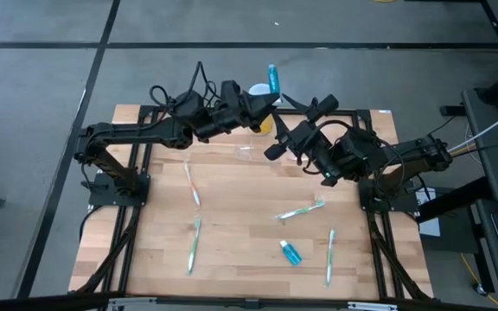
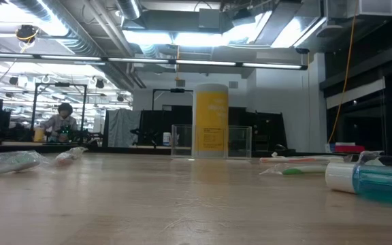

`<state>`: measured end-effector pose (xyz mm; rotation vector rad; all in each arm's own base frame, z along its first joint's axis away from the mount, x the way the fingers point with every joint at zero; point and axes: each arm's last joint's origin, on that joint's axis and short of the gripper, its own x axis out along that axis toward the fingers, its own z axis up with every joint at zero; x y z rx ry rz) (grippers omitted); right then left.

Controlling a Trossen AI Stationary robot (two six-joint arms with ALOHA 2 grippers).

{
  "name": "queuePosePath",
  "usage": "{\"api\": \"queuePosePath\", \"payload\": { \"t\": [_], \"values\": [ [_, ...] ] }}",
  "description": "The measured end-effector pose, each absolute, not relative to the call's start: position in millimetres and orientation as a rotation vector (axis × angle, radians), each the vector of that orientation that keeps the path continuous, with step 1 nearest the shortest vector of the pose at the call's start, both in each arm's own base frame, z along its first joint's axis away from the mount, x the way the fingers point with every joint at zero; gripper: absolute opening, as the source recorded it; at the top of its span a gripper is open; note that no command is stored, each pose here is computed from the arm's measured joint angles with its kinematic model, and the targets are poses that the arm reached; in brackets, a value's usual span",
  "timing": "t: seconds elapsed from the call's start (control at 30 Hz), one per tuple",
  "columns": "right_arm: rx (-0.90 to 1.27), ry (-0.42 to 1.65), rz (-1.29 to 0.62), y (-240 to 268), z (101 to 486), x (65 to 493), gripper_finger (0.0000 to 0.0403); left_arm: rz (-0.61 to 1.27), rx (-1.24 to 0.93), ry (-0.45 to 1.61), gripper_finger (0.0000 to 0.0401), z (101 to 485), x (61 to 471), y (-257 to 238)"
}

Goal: Pick & Place toothbrushing station
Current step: Put the top blue mouthwash into the transparent organizer

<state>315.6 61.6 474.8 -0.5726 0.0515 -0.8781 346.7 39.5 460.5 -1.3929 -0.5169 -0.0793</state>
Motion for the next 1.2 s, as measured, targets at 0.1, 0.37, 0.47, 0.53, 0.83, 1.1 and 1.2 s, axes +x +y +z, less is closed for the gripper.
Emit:
{"api": "queuePosePath", "payload": {
  "t": [0.1,0.37,0.47,0.53,0.83,1.1,1.2],
  "values": [
    [-0.572,0.051,-0.877,62,475,315,0.0183,-0.1,-1.388,-0.501,0.0092,461,347,40],
    [-0.539,0.053,-0.895,63,474,315,0.0177,-0.128,-1.375,-0.475,0.0092,461,346,45],
    [-0.51,0.062,-0.925,62,474,314,0.0158,-0.149,-1.379,-0.456,0.0092,460,346,46],
    [-0.518,0.075,-0.924,62,472,315,0.0138,-0.154,-1.395,-0.433,0.0092,458,348,44],
    [-0.52,0.055,-0.896,66,474,313,0.0059,-0.165,-1.376,-0.428,0.0092,459,348,42],
    [-0.532,0.067,-0.888,84,476,307,0.0044,-0.178,-1.29,-0.389,0.0092,459,347,45],
    [-0.53,0.075,-0.891,92,476,304,0.0038,-0.179,-1.249,-0.366,0.0092,458,348,44]
  ]
}}
